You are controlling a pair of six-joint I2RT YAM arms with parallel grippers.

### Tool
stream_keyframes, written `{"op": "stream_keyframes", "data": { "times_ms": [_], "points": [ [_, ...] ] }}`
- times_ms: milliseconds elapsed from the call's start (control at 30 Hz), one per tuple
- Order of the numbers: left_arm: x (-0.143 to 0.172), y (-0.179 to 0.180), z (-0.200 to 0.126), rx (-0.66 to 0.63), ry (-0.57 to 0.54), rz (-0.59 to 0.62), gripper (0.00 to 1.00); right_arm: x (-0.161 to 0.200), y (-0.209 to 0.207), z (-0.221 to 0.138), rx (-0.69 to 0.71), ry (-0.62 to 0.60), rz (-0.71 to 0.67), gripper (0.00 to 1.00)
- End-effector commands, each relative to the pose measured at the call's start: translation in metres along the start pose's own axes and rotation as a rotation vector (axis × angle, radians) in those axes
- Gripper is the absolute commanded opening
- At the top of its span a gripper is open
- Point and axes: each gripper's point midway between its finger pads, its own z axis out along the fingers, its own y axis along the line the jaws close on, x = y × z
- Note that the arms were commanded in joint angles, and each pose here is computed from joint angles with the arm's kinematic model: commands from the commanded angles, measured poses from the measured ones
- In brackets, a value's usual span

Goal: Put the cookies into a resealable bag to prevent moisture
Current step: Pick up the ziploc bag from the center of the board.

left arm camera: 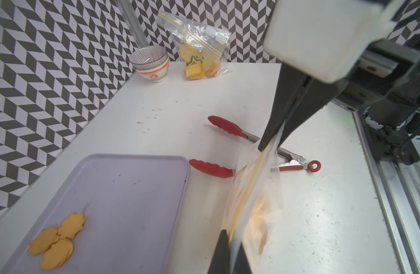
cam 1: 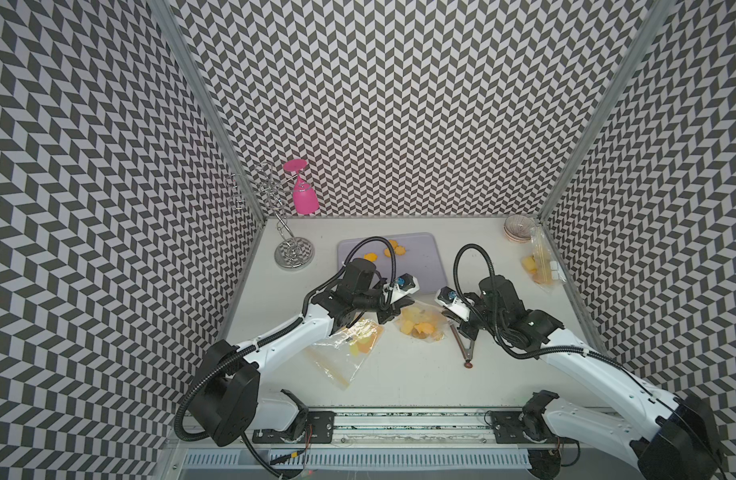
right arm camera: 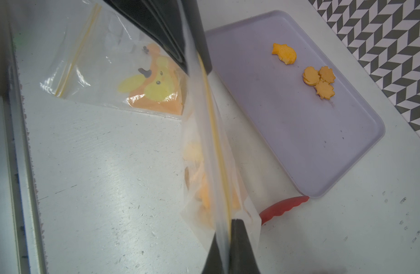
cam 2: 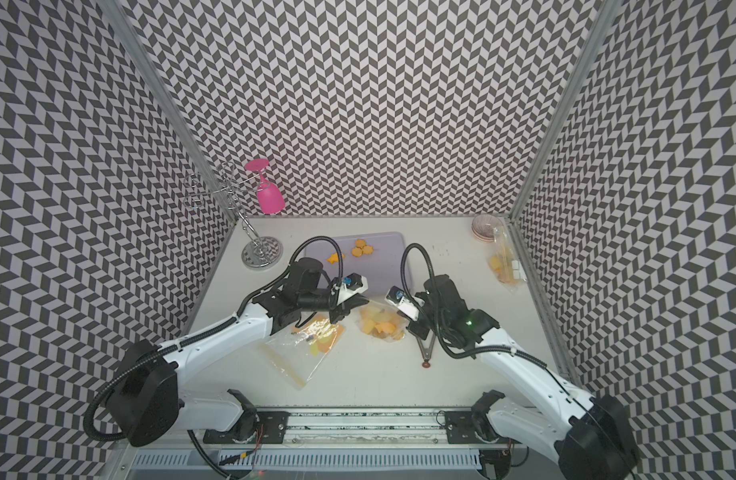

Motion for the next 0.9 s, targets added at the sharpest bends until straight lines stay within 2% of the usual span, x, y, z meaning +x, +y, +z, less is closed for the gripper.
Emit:
{"op": "stream_keyframes", "data": {
  "times_ms": [0,33,67,100,133,233,300,400,533,667,867],
  "points": [
    [0.011,0.010,-0.009,-0.067,0.051,-0.050,0.16,-0.006,-0.006,-0.005,0.033,-0.032,0.014,0.00],
    [0.011,0.015,-0.011,-0.098,0.052,-0.070,0.30,-0.007,-0.007,-0.005,0.038,-0.038,0.024,0.00],
    [0.010,0.018,-0.013,-0.118,0.050,-0.082,0.26,-0.010,-0.009,-0.007,0.049,-0.046,0.040,0.00],
    [0.009,0.020,-0.016,-0.132,0.046,-0.088,0.16,-0.012,-0.011,-0.009,0.060,-0.052,0.059,0.00],
    [0.008,0.024,-0.020,-0.159,0.043,-0.102,0.00,-0.015,-0.014,-0.010,0.075,-0.058,0.081,0.00],
    [0.003,0.046,-0.035,-0.258,0.018,-0.207,0.00,-0.025,-0.021,-0.016,0.105,-0.085,0.154,0.00],
    [-0.002,0.069,-0.051,-0.378,-0.014,-0.317,0.28,-0.037,-0.029,-0.023,0.131,-0.121,0.243,0.00],
    [-0.005,0.094,-0.079,-0.562,-0.081,-0.467,0.58,-0.062,-0.045,-0.043,0.186,-0.195,0.357,0.00],
    [-0.010,0.108,-0.114,-0.678,-0.161,-0.623,0.98,-0.078,-0.072,-0.071,0.325,-0.265,0.446,0.00],
    [-0.002,0.123,-0.143,-0.738,-0.177,-0.782,0.99,-0.079,-0.105,-0.096,0.490,-0.225,0.506,0.00],
    [0.005,0.126,-0.153,-0.721,-0.160,-0.818,0.99,-0.050,-0.160,-0.115,0.702,-0.078,0.605,0.00]
  ]
}}
